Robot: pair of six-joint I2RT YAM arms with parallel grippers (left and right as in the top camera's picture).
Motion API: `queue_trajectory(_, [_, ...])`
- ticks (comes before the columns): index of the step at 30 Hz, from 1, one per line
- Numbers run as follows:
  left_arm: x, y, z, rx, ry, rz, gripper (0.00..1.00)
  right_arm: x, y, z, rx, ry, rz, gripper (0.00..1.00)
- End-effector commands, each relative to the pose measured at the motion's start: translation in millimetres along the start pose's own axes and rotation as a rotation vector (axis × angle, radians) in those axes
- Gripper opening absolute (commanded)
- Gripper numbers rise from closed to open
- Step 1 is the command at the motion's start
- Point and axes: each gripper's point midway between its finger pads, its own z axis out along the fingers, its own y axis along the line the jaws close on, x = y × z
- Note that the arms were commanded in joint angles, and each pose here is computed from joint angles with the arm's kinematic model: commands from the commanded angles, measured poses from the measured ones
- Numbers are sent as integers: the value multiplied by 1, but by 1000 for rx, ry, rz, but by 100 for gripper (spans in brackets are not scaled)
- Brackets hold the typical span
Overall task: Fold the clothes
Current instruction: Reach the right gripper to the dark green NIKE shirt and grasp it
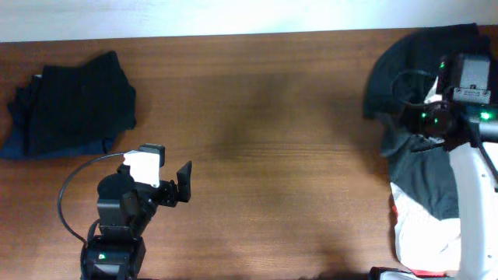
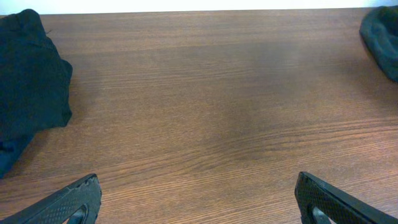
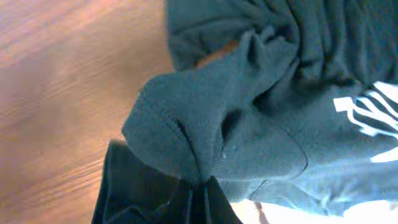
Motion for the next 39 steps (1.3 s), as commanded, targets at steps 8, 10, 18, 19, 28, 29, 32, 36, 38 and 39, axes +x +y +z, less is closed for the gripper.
queue_trajectory(8, [-12,-1,-3,9,-29,8,99,94,207,-142,-1349,-9,-811,5])
queue_trajectory(10, [-12,-1,-3,9,-29,8,99,113,218,-119,-1215,43,-908,6])
queue_trajectory(18, [-12,-1,-3,9,-30,7,99,93,207,-26,-693,122,-795,99])
queue_trajectory(19, [-12,-2,-3,10,-30,7,99,78,190,-12,-542,106,-708,99])
queue_trajectory(28, [24,-45,21,268,168,-220,99,49,90,16,-161,185,-335,99])
queue_trajectory(29, [38,-58,30,314,246,-271,99,50,84,16,-151,197,-322,99])
queue_trajectory(32, [77,-90,52,362,440,-403,99,52,79,16,-138,209,-318,99])
queue_trajectory(36, [115,-143,74,459,583,-419,99,53,78,16,-132,216,-318,99])
queue_trajectory(38, [135,-164,87,470,642,-475,99,55,77,16,-130,222,-318,99])
queue_trajectory(39, [145,-172,94,467,670,-516,99,55,76,16,-129,225,-318,99])
